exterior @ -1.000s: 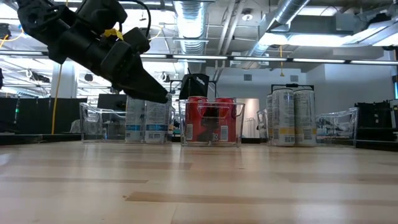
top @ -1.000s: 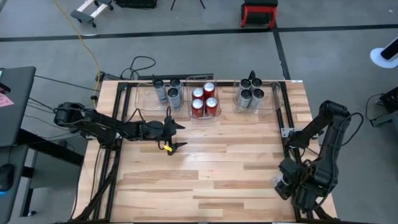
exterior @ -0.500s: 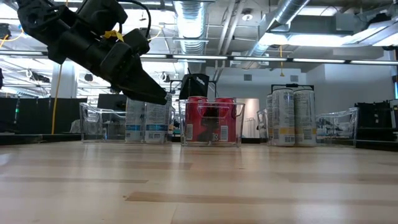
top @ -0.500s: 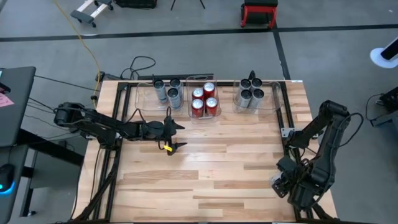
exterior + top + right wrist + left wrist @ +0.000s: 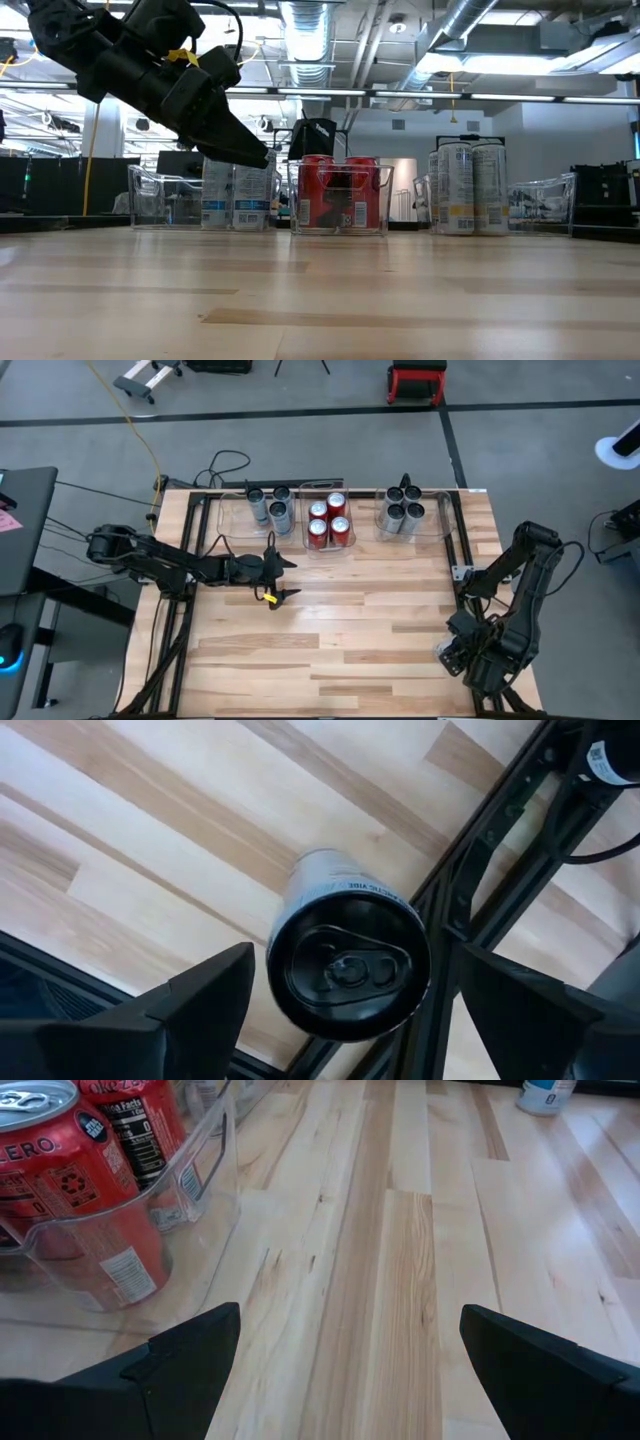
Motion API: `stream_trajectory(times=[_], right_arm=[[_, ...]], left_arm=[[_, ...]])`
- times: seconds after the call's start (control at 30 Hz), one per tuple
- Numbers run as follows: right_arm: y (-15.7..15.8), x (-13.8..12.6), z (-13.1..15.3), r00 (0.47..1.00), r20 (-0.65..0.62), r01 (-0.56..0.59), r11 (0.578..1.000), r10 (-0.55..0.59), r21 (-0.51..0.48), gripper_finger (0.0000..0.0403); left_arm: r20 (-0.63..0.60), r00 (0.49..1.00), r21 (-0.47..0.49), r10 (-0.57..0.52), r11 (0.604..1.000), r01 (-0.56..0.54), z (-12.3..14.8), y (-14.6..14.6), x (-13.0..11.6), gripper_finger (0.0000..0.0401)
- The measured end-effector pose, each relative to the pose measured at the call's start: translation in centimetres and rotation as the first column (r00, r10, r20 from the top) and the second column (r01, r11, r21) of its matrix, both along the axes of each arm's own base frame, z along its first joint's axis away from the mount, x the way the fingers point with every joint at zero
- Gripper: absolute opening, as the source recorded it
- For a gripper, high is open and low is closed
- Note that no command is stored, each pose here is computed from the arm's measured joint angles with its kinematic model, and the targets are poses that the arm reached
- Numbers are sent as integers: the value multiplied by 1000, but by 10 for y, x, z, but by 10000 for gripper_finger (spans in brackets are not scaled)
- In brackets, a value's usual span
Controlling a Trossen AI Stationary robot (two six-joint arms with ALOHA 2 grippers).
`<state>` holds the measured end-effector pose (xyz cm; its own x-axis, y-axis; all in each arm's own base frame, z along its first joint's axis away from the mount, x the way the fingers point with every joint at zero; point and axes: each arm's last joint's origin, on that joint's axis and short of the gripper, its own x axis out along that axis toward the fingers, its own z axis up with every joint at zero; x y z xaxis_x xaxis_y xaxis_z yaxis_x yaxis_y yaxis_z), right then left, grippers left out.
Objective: Sort soda cans
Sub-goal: Put the white-blue soda can into the left transparent bin
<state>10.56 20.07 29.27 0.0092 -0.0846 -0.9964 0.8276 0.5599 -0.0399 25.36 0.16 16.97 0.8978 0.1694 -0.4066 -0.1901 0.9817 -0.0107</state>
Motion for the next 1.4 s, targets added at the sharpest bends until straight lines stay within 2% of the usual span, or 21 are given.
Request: stream_trajectory(times=[0.2,0.5,0.6,0.77,0.87,0.97,1.17,1.3,1.4], right_arm=[[1,1,-15,1000,-26,3,999,-4,-45,362],[3,4,-29,1000,-8,-8,1000,7,-20,355],[2,4,-29,1000,-10,-17,1000,17,-21,327],[0,8,-28,1000,-13,-13,1000,12,-17,252],[-3,15,-28,1000,-18,-18,1000,18,-11,250],[-10,27,-29,1000,-14,12,1000,-12,-3,250],[-29,66,-28,993,72,-96,994,93,51,250],[-51,96,-27,977,143,-170,984,161,56,250],[-71,121,-27,949,241,-215,976,202,32,250]], left_arm=[[0,1000,-7,3,1000,-3,0,0,0,375],[3,1000,-4,2,1000,-2,0,0,0,375],[22,1000,-6,15,1000,-15,2,0,1,375],[112,993,-14,32,999,-30,18,0,-3,375],[144,989,-15,23,1000,-21,33,-3,-12,375],[198,980,-16,17,1000,-14,52,-5,-26,375],[243,970,-20,5,1000,0,77,-11,-57,375],[249,968,-34,-21,999,31,76,-17,-68,375],[232,973,-27,-15,999,22,71,-20,-71,375]])
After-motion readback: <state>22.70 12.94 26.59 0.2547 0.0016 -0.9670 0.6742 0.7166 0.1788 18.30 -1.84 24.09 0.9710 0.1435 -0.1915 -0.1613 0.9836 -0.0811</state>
